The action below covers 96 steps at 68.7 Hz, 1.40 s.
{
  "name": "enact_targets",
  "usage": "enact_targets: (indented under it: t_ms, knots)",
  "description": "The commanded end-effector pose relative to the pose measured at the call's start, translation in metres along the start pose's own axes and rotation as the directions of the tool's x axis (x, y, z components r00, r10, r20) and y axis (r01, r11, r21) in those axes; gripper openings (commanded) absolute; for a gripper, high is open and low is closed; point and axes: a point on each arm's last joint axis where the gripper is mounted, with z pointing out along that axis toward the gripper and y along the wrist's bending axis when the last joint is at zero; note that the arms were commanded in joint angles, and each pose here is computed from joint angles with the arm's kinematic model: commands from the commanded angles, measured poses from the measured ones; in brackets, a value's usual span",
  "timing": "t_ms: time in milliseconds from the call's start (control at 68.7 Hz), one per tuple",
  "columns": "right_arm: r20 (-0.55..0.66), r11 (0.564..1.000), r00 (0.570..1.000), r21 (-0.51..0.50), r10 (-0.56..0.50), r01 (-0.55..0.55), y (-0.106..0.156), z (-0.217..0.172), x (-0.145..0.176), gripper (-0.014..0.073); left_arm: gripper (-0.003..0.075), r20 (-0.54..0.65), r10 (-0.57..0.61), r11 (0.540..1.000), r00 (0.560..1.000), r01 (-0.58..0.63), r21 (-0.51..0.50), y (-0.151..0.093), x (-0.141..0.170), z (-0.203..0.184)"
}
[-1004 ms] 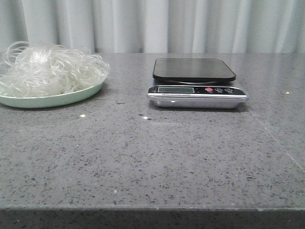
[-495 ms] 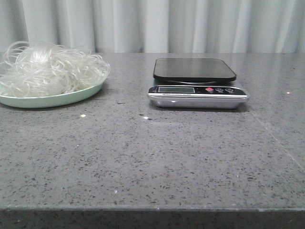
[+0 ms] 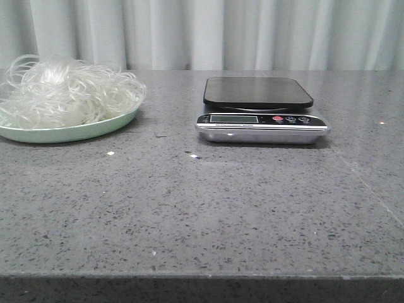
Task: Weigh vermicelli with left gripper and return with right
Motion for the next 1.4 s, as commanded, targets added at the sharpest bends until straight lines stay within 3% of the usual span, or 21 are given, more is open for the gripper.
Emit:
enact_targets:
  t_ms: [0,175,539,1383]
  knots:
    - [0.107,1.000,0.994,0.020,-0.020,0.018,-0.001,0.000,-0.017,0.0151,0.0136,0.113,-0.006,1.000,0.994,0.008,-0.019,0.002,-0.010,-0.007]
    - [0.107,1.000,0.994,0.020,-0.020,0.018,-0.001,0.000,-0.017,0.0151,0.0136,0.147,0.052,0.998,0.988,-0.048,-0.035,0.000,0.018,-0.024]
    - [0.107,1.000,0.994,0.020,-0.020,0.018,-0.001,0.000,-0.017,0.0151,0.0136,0.105,0.050,0.998,0.993,-0.046,-0.036,-0.003,0.103,-0.025]
    - [0.107,1.000,0.994,0.020,-0.020,0.018,-0.001,0.000,-0.017,0.0151,0.0136,0.080,0.049,0.998,0.996,-0.047,-0.031,-0.003,0.105,-0.025]
